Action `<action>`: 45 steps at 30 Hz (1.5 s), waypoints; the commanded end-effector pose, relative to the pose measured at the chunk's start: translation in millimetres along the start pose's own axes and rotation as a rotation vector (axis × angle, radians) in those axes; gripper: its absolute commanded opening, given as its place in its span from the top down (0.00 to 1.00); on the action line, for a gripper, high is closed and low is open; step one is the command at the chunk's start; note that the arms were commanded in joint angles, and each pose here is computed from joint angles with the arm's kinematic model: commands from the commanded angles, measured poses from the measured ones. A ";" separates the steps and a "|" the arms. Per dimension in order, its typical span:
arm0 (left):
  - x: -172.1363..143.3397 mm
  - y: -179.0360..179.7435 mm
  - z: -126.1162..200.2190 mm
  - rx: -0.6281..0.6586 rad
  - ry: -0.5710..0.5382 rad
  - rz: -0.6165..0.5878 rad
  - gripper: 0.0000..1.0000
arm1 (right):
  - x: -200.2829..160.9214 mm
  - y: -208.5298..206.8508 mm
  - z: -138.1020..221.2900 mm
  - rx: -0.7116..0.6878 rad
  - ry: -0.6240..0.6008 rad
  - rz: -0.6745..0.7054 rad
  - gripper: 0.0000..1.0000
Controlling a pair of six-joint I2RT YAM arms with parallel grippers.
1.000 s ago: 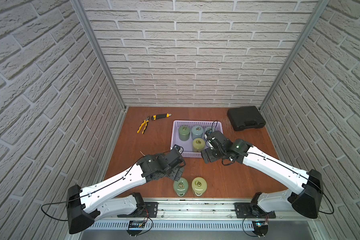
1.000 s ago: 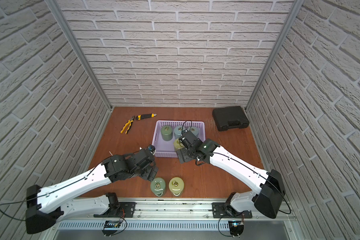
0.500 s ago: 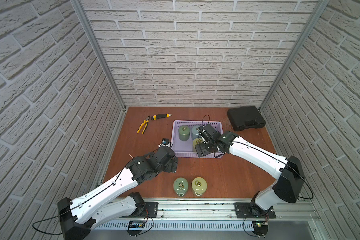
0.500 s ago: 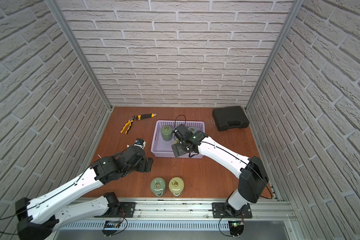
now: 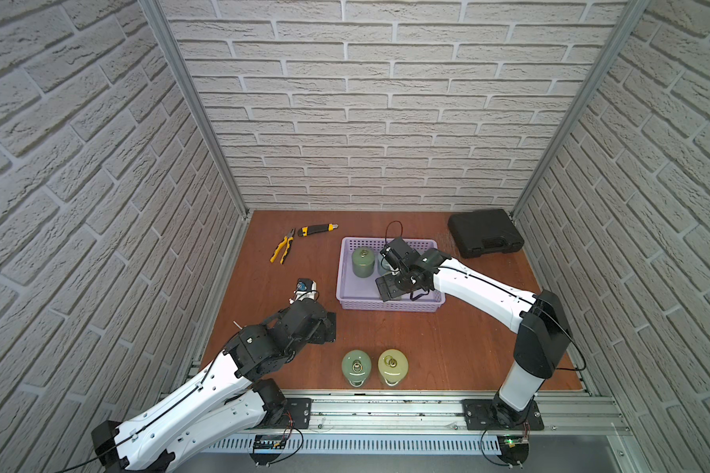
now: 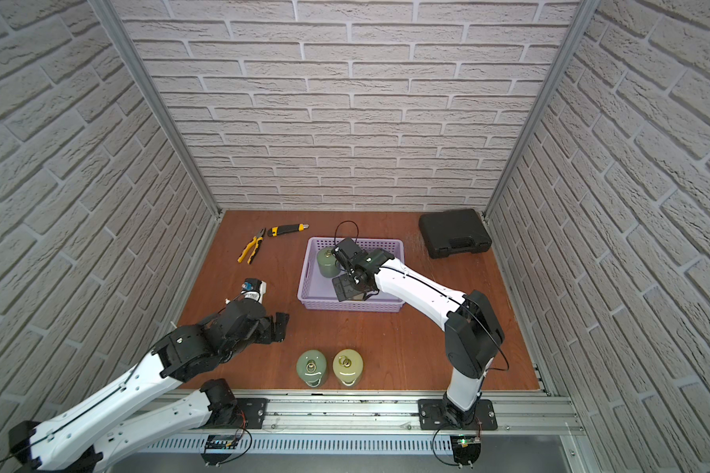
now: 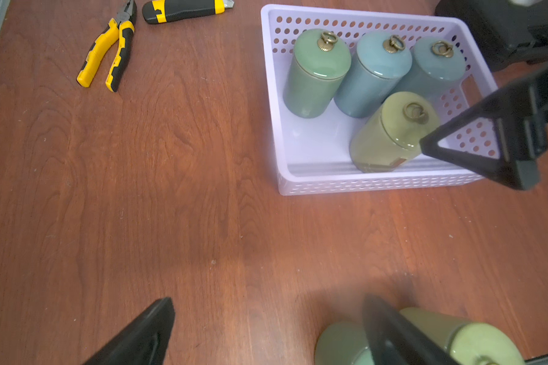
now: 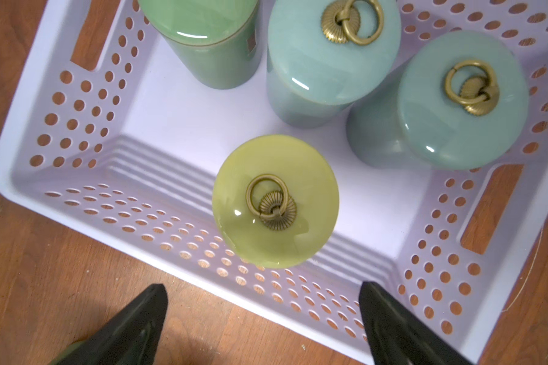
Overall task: Take the tea canister out of the basket
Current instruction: Pick up the tea canister from the basket.
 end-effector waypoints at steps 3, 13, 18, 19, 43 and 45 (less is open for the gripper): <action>1.0 4.7 1.0 0.026 -0.016 0.016 0.02 | 14.1 -1.9 -7.2 -0.015 -0.010 -0.037 0.01; 1.5 10.0 7.6 0.031 -0.034 0.025 0.02 | 22.9 1.3 -26.7 -0.015 0.022 -0.048 0.01; 1.2 11.5 7.2 0.039 -0.035 0.031 0.02 | 22.7 -0.6 -34.7 -0.032 0.050 -0.050 0.01; 0.7 11.8 6.7 0.041 -0.034 0.032 0.02 | 22.9 -1.2 -36.0 -0.034 0.053 -0.050 0.01; -4.8 15.9 3.6 0.059 -0.021 0.050 0.02 | 21.5 -4.8 -62.8 -0.050 0.125 -0.050 0.08; -5.1 16.5 3.9 0.061 -0.023 0.052 0.02 | 21.0 -4.8 -63.9 -0.047 0.132 -0.051 0.13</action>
Point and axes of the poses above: each gripper's point midway between its finger pads, its own z axis back along the fingers, its own y axis along the line the jaws close on, x = y × z, the point moved 6 cm from there along z, back along the fingers, and after that the axes turned 7 degrees about -z, right-handed, at the moved point
